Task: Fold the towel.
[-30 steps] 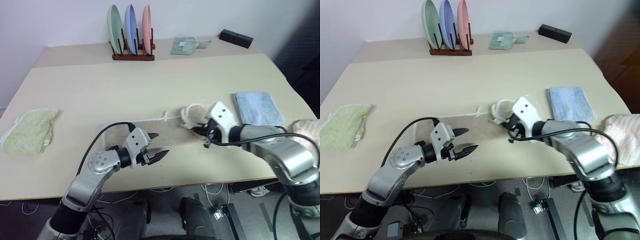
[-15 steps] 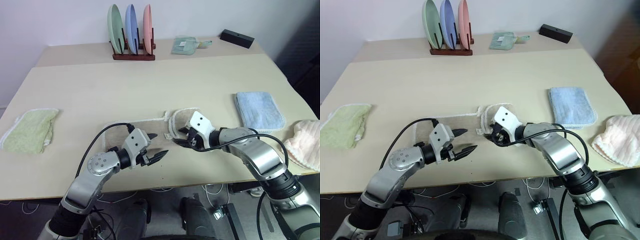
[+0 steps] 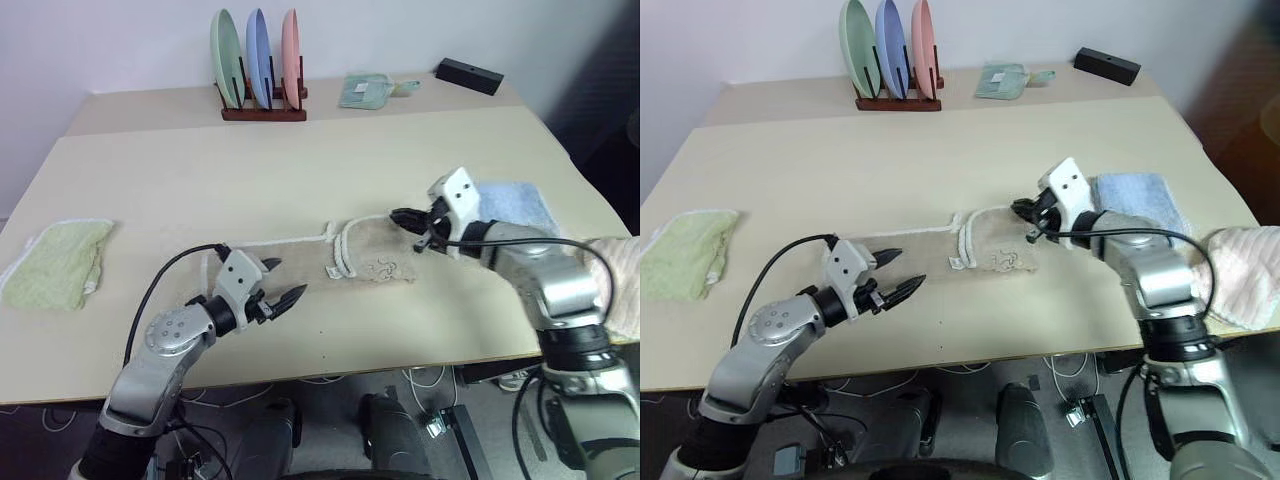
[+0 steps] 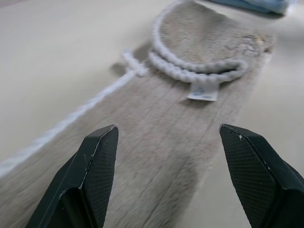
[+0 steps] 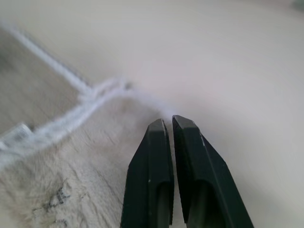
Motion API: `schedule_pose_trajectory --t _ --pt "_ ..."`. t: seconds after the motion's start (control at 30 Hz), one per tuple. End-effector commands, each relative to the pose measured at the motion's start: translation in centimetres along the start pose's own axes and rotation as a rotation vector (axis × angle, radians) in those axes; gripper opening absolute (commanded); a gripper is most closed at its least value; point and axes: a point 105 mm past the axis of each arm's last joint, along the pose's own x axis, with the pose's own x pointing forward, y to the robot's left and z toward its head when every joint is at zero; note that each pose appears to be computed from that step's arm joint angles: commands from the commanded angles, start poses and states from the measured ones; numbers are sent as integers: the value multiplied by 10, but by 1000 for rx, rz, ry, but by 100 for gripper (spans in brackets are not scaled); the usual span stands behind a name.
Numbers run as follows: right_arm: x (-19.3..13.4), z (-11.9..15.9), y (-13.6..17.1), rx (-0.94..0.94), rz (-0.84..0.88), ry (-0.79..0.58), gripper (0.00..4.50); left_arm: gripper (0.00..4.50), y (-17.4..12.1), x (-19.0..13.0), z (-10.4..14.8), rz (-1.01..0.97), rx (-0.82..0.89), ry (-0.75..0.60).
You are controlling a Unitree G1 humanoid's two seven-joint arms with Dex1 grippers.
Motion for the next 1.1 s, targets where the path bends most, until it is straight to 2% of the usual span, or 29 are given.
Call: schedule_pose_trajectory --t 0.03,0.23,0.3,0.37,0.43,0.47,0.53,0.57,0.7,0.73,0.83,0.97,1.1 --pt "13 -8 21 -80 94 -2 7 348 0 -9 8 30 8 -29" --pt "23 -30 49 -148 198 55 7 348 -3 -18 4 66 -29 -24" --pt "23 -29 50 -152 197 48 7 348 -2 -23 1 90 -49 -20" --pt "18 -17 41 -167 167 5 7 348 0 -32 -1 142 -93 -25" --pt "11 2 30 -161 133 -52 57 348 0 -42 -5 192 -186 -36" --pt "5 11 27 -165 138 -78 88 372 1 -47 -8 219 -246 -37" --pt "-6 31 24 -192 157 -124 186 434 0 -57 -17 275 -370 -28" --pt "-11 39 23 -211 166 -140 231 450 -1 -61 -20 294 -419 -27" --pt "-25 63 25 -277 206 -179 423 450 4 -73 -33 449 -665 -37" --pt "-26 65 27 -294 219 -182 440 450 5 -74 -37 478 -721 -31" --pt "-27 68 35 -324 254 -192 440 450 7 -71 -41 529 -858 -45" --pt "-24 66 42 -321 267 -202 440 450 20 -66 -45 656 -1100 -128" --pt "-24 60 44 -325 265 -191 440 450 19 -59 -40 666 -1217 -164"
